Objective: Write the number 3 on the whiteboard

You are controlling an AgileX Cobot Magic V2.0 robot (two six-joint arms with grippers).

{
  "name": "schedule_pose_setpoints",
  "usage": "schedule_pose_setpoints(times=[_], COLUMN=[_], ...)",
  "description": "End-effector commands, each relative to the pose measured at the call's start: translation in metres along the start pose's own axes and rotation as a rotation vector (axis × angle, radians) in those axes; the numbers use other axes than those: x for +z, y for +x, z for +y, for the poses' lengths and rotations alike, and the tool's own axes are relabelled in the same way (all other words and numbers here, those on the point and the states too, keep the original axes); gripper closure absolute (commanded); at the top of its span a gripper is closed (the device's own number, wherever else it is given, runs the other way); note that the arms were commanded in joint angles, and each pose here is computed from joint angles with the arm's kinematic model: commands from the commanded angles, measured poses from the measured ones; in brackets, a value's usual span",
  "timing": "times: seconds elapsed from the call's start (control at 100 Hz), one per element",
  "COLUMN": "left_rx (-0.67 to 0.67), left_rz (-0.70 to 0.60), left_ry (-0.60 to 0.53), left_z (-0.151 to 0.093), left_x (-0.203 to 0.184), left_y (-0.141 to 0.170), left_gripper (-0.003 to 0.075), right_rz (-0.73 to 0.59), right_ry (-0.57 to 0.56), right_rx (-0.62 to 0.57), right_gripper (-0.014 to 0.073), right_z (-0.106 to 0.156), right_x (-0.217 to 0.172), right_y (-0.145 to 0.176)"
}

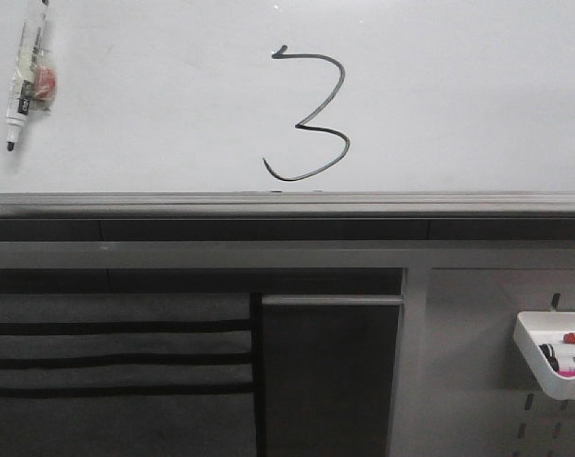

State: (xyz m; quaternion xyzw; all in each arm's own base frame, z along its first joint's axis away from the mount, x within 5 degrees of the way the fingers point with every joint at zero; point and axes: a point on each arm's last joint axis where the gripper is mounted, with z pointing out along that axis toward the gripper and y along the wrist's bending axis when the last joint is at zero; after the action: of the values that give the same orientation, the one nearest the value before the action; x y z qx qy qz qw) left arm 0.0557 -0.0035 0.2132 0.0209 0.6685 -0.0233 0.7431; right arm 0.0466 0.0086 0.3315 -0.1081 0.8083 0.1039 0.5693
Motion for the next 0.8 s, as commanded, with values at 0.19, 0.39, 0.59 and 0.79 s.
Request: schedule_pose_setpoints(times=[0.19, 0.39, 0.59, 0.79], left_rx=[-0.010, -0.010, -0.010, -0.010], left_rz=[-0.113, -0.113, -0.113, -0.113], left_ry=[0.000, 0.000, 0.000, 0.000], left_z=[0.000, 0.000, 0.000, 0.000], left_x=[-0.003, -0.003, -0.003, -0.003], left_y=[-0.009, -0.009, -0.009, -0.009], left_gripper=[0.0738, 0.0738, 0.0738, 0.0738], right_rz=[-0.285, -0.464, -0.528, -0.549], right_ry=[0.020, 0.158, 0.214, 0.216], right_rx=[0.099, 0.152, 0.188, 0.184], right_gripper=[0.0669, 0.0669, 0.0669, 0.0669], right_z=[0.000, -0.007, -0.013, -0.014], right_x=[-0.003, 0.018, 0.039, 0.044], right_y=[0.012, 0.068, 0.101, 0.111])
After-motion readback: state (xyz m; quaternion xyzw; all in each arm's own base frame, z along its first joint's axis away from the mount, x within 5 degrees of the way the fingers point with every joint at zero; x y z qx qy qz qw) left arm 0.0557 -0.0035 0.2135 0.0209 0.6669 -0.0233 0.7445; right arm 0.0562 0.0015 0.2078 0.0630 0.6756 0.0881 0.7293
